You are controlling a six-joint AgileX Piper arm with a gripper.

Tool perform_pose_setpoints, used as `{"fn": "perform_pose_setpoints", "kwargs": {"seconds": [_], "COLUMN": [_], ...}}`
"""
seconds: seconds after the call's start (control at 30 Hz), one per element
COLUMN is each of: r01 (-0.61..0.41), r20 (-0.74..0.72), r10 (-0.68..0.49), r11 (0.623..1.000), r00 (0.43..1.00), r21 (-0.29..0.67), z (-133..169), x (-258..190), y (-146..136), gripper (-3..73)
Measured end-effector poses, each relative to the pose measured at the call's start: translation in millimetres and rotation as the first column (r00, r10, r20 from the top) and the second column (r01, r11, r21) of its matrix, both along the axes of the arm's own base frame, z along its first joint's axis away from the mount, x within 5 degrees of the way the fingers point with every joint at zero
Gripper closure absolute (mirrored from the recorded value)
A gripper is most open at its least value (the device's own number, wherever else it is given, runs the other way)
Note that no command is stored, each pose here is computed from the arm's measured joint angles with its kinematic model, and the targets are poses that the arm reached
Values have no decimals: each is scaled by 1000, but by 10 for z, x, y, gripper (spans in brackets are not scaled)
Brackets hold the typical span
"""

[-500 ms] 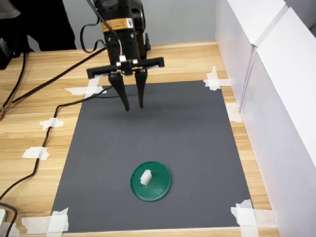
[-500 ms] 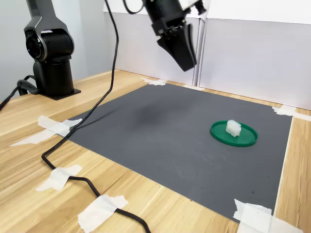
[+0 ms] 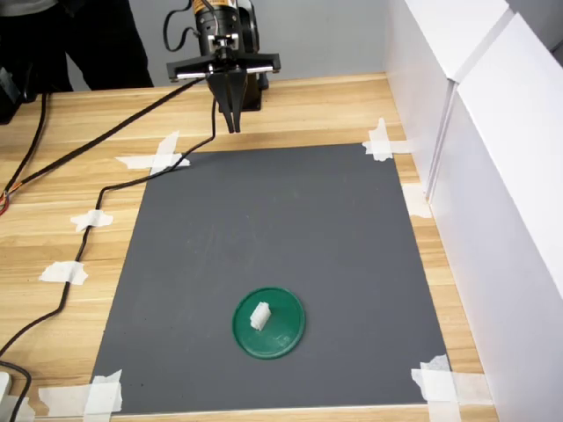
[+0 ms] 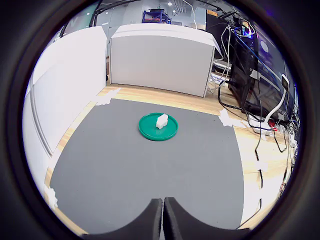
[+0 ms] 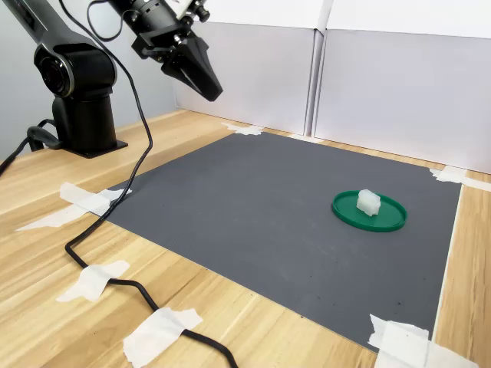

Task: Grasp a white terminal and put it on the green lid.

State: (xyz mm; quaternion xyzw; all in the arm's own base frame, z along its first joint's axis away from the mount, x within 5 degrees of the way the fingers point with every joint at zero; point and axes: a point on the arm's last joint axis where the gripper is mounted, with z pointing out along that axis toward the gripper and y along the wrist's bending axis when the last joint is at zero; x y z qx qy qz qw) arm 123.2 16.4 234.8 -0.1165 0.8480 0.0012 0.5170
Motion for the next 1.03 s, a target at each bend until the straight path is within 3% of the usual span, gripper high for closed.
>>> {"fn": "perform_pose_setpoints", "kwargs": {"seconds": [0.5, 1.03], "r01": [-3, -8], "r20": [321, 361], "r10": [-15, -15], "r11": [998, 998], "r00": [947, 932], "r21": [57, 62], "z": [-98, -90], "x": [-610, -699], "y": [-74, -83], "gripper": [711, 711]}}
